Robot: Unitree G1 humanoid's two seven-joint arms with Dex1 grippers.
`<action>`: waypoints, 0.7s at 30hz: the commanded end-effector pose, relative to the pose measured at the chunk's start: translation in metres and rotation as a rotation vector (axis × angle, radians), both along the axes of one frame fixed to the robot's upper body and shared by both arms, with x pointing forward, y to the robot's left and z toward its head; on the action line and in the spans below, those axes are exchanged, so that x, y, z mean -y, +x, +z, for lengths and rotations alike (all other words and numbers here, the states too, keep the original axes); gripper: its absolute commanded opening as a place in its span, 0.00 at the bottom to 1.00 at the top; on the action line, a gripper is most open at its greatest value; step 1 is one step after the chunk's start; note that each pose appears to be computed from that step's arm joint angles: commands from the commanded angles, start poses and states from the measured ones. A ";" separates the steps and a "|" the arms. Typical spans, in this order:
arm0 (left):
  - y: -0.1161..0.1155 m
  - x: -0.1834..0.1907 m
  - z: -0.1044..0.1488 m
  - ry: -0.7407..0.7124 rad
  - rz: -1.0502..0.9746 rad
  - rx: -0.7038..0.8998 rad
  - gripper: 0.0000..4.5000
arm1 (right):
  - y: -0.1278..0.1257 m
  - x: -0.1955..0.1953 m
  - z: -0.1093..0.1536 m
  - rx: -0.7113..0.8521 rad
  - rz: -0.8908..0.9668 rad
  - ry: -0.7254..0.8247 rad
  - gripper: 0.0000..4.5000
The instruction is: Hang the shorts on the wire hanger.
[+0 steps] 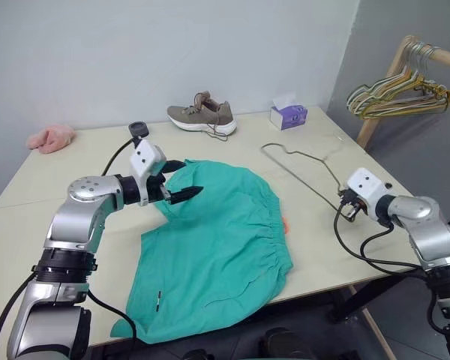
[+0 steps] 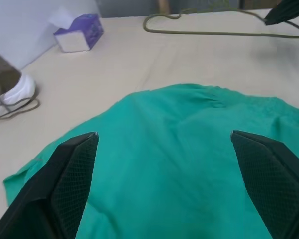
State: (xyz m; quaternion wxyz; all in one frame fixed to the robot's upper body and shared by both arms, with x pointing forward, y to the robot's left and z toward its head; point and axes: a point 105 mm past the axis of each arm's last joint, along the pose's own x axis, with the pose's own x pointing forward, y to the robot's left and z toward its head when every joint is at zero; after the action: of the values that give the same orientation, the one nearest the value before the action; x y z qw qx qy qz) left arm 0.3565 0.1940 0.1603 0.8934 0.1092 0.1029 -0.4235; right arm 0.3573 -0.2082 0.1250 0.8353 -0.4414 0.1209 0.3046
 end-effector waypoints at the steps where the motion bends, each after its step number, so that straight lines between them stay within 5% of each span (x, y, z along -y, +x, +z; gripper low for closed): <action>1: -0.005 -0.007 0.014 -0.071 -0.032 -0.084 1.00 | -0.005 -0.043 0.030 0.193 0.298 -0.203 0.01; 13: -0.068 0.021 -0.012 -0.027 -0.362 -0.380 1.00 | -0.015 -0.100 0.058 0.455 0.653 -0.365 0.01; 21: -0.080 0.028 -0.023 0.024 -0.427 -0.401 1.00 | -0.021 -0.112 0.067 0.492 0.697 -0.325 0.01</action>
State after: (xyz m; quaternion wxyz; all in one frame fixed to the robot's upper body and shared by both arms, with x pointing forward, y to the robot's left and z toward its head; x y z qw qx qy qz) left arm 0.2774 0.1674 0.1277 0.7478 0.0303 0.2741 -0.6039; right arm 0.3386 -0.1020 0.1698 0.6058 -0.6419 -0.1536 0.4444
